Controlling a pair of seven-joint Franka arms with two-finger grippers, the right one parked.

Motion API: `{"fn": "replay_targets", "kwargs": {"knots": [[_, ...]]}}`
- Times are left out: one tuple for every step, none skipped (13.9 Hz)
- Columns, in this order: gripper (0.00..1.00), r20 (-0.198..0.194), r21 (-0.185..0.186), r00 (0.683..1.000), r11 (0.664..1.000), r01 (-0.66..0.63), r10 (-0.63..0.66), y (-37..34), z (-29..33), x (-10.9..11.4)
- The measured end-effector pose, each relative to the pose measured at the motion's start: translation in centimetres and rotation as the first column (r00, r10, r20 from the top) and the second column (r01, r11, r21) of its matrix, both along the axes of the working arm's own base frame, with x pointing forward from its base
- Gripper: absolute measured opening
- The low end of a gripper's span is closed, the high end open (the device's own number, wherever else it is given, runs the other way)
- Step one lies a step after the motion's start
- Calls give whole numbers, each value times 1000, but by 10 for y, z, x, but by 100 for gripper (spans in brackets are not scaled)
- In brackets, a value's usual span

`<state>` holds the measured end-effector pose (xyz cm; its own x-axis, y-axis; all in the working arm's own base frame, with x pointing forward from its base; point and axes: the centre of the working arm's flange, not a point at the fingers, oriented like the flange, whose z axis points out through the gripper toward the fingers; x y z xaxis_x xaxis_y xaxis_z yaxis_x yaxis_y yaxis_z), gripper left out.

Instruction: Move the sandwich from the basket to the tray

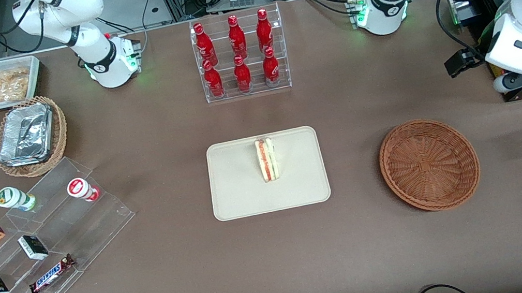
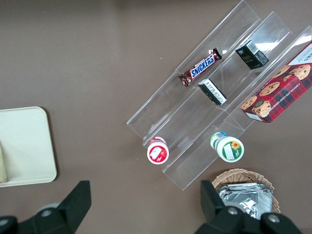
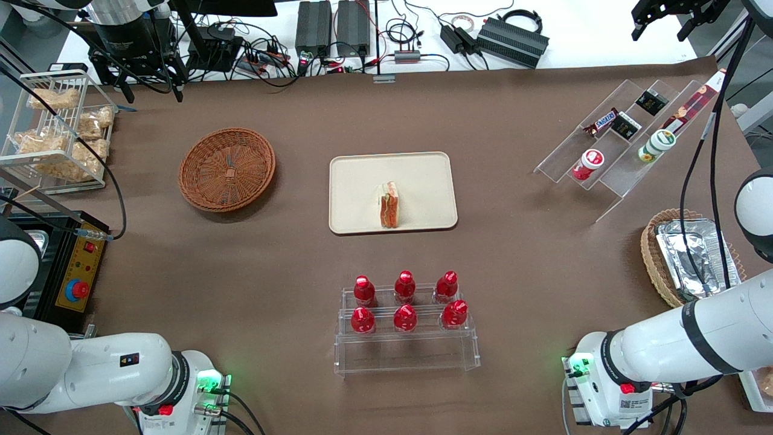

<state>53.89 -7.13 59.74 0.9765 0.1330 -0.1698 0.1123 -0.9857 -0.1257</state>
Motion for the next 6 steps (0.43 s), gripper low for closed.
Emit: {"fn": "replay_targets", "kwargs": {"knots": [[100,-1,-4,1000,1000,13,-13,1,0,0],[100,-2,-12,1000,999,30,-30,2,0,0],[100,-2,-23,999,999,39,-40,3,1,1],[100,4,-32,999,999,41,-41,5,4,2],[100,12,-37,999,998,42,-41,6,8,3],[100,17,-40,999,998,45,-44,6,10,4]]}}
